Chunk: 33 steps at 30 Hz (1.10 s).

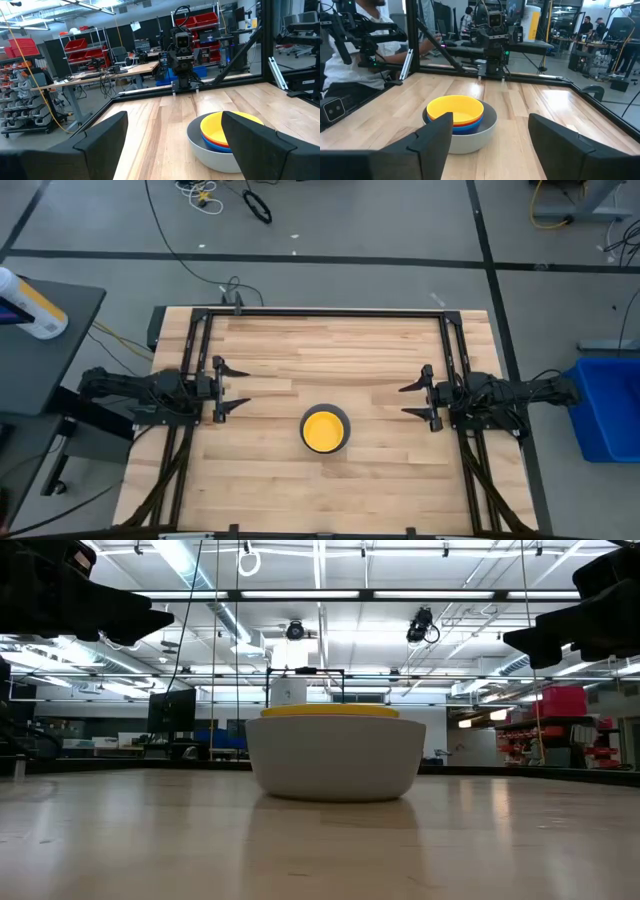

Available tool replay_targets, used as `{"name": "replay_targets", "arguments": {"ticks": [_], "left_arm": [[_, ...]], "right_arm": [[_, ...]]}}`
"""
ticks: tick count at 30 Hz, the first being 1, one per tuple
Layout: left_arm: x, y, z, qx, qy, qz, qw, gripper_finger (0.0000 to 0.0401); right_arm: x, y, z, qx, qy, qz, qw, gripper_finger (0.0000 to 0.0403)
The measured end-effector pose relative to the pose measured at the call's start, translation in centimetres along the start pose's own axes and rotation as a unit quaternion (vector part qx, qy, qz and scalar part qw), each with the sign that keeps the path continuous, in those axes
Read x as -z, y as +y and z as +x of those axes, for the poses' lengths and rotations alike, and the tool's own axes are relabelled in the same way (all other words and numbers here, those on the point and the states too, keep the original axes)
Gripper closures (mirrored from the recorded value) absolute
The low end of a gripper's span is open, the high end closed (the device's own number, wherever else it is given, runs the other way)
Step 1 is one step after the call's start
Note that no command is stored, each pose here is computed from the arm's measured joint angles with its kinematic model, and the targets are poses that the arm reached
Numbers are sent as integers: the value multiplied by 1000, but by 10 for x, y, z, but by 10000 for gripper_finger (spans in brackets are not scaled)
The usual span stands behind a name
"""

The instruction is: Nest bowls inside each other

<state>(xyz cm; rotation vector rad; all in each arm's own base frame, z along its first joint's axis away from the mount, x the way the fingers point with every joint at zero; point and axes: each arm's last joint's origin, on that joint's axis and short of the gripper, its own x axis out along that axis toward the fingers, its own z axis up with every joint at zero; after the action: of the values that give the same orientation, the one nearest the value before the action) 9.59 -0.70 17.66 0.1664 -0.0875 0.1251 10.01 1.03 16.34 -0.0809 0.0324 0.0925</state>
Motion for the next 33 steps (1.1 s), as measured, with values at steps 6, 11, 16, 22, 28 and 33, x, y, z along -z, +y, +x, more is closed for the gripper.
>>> {"name": "replay_targets", "arguments": {"ticks": [6,11,16,22,28,33], "left_arm": [[0,0,0,0,0,0,1000,69],[0,0,0,0,0,0,1000,69],[0,0,0,0,0,0,1000,69],[0,0,0,0,0,0,1000,69],[0,0,0,0,0,0,1000,69],[0,0,0,0,0,0,1000,69]], "right_arm": [[0,0,0,0,0,0,1000,127],[0,0,0,0,0,0,1000,136],[0,0,0,0,0,0,1000,150],[0,0,0,0,0,0,1000,164],[0,0,0,0,0,0,1000,175],[0,0,0,0,0,0,1000,182]]}}
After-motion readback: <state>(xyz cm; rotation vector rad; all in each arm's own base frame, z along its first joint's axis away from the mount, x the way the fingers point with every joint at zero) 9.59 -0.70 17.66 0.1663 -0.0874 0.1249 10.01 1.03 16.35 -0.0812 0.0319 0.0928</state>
